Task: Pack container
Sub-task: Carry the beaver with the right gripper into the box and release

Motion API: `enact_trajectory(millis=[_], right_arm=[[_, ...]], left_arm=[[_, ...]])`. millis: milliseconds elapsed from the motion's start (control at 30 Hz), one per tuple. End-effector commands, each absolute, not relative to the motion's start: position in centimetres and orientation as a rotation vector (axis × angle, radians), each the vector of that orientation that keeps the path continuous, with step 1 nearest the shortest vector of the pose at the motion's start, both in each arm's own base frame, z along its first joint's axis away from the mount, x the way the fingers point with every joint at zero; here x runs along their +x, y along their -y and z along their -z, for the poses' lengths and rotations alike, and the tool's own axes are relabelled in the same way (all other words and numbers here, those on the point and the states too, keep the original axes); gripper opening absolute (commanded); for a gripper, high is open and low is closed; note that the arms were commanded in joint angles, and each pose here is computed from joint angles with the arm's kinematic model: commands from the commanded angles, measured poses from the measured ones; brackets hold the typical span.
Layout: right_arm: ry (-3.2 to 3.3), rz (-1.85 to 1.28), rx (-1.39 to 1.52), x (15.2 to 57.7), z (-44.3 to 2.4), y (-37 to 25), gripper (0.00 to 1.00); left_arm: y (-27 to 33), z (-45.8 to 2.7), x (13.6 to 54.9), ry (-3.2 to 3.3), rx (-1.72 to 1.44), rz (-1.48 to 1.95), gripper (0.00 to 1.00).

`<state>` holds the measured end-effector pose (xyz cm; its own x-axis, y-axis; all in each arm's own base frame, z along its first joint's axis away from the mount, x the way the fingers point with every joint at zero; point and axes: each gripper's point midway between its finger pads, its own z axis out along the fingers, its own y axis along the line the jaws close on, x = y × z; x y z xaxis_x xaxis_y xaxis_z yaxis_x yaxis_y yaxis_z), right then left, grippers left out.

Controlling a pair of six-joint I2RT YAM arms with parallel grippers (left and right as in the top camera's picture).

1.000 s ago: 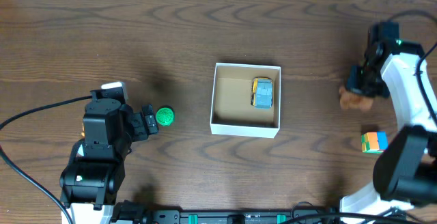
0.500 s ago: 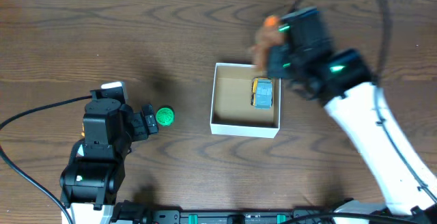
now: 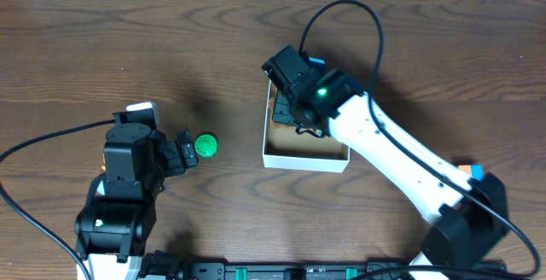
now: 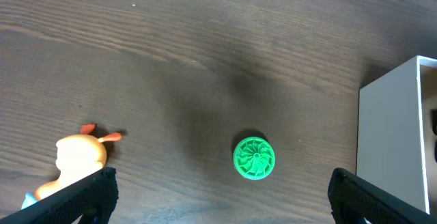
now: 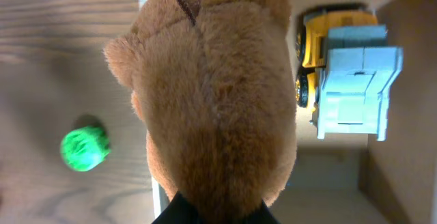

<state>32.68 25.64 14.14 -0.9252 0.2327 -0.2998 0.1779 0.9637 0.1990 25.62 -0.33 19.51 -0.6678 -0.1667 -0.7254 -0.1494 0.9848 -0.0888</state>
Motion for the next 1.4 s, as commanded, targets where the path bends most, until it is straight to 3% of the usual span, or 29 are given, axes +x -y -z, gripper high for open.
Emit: enact_trajectory(millis=[0,267,333,433,567,1167,1300,1367], right_arm=[[-2.804,-0.170,0.395,32.9,-12.1,-25.2,0.01],[-2.817,-0.138,0.428,34.1,-10.0,-24.9,0.03],[-2.812,-0.141,0.438,34.4,-10.0,-24.7,0.15],[-2.804,-0.141,0.445,34.6,-10.1,-24.5,0.41],[-2.799,-0.134,0.445,34.7,-10.1,-24.4,0.57],[-2.801,-0.113,0.405,34.7,-10.1,-24.3,0.58],[-2.716,0.007,0.318,36.2,-11.5,-22.3,0.63],[-2.667,0.058,0.260,37.1,-13.6,-20.6,0.73]], left_arm=[[0.4,-20.2,25.8,-2.296,-0.234,0.040,0.98],[0.4,-20.1,25.8,-2.297,-0.234,0.039,0.98],[0.4,-20.0,25.7,-2.302,-0.234,0.038,0.98],[0.4,-19.9,25.6,-2.307,-0.234,0.037,0.98],[0.4,-19.9,25.6,-2.307,-0.234,0.037,0.98],[0.4,-19.9,25.6,-2.307,-0.234,0.037,0.98],[0.4,-19.9,25.6,-2.307,-0.234,0.037,0.98],[0.4,-19.9,25.6,-2.307,-0.234,0.037,0.98]])
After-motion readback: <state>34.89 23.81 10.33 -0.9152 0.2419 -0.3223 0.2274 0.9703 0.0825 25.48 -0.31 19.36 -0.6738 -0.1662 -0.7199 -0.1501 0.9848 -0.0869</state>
